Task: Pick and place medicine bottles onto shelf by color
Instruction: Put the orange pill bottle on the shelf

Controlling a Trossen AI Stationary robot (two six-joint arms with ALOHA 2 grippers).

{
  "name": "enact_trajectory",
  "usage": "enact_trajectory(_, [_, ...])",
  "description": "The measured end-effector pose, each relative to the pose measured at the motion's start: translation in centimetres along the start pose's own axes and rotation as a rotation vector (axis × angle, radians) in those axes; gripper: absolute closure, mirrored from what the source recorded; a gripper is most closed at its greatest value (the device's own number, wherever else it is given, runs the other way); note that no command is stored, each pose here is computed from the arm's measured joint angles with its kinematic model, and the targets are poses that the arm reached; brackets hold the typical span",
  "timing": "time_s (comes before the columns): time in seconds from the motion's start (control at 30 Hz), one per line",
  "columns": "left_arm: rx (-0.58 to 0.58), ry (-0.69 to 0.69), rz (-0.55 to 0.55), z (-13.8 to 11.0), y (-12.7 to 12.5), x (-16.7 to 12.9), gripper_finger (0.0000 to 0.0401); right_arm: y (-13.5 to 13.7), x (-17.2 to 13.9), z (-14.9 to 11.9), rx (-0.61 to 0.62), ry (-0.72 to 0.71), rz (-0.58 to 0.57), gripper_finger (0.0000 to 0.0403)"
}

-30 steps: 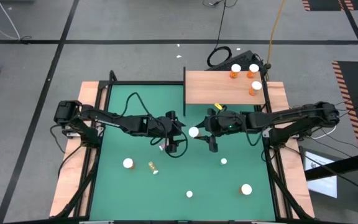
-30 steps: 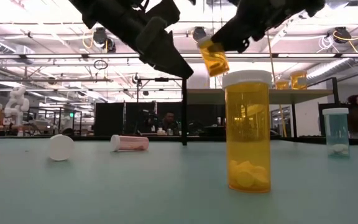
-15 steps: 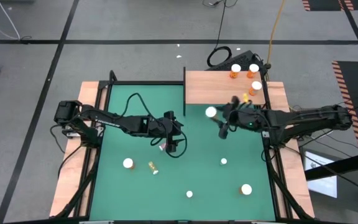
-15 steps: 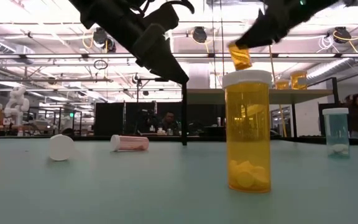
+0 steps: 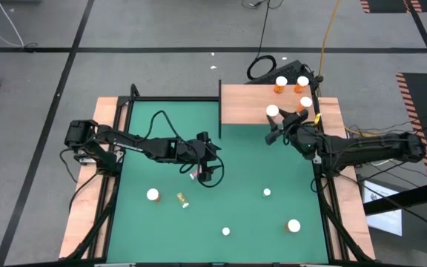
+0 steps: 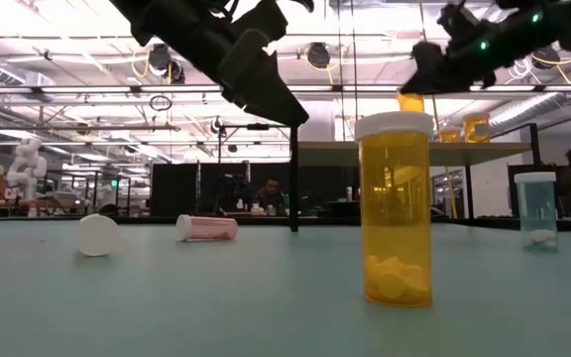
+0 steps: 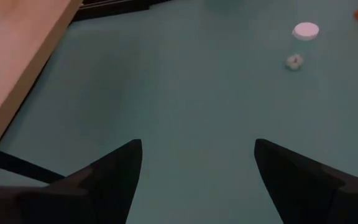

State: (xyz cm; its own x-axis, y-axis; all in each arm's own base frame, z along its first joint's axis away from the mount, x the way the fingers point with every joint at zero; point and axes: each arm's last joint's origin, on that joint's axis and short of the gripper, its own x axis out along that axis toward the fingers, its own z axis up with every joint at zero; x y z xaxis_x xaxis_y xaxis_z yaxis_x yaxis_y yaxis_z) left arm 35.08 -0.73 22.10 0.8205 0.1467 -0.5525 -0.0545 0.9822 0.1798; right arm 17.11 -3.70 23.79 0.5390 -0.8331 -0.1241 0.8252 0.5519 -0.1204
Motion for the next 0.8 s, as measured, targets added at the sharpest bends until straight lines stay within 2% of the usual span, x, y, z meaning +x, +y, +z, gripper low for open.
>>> enact_trajectory(0.17, [-0.001, 0.0, -0.004, 0.0, -0.1, 0.0, 0.0086, -0.8, 0.3, -1.4, 0.044, 0.002, -0.158, 0.0195])
enact_trajectory(0.43, [0.021, 0.014, -0.015, -0.1, -0.4, -0.1, 0.0086, -1.3, 0.3, -1.6, 0.089, -0.017, -0.331, 0.0195])
enact_trajectory(0.57, [0.02, 0.014, -0.014, -0.1, -0.4, -0.1, 0.0086, -1.1, 0.5, -2.0, 0.146, -0.021, -0.365, 0.0195])
enact_trajectory(0.8, [0.02, 0.015, -0.014, -0.1, -0.4, -0.1, 0.0086, -0.8, 1.4, -3.0, 0.16, -0.01, -0.453, 0.0195])
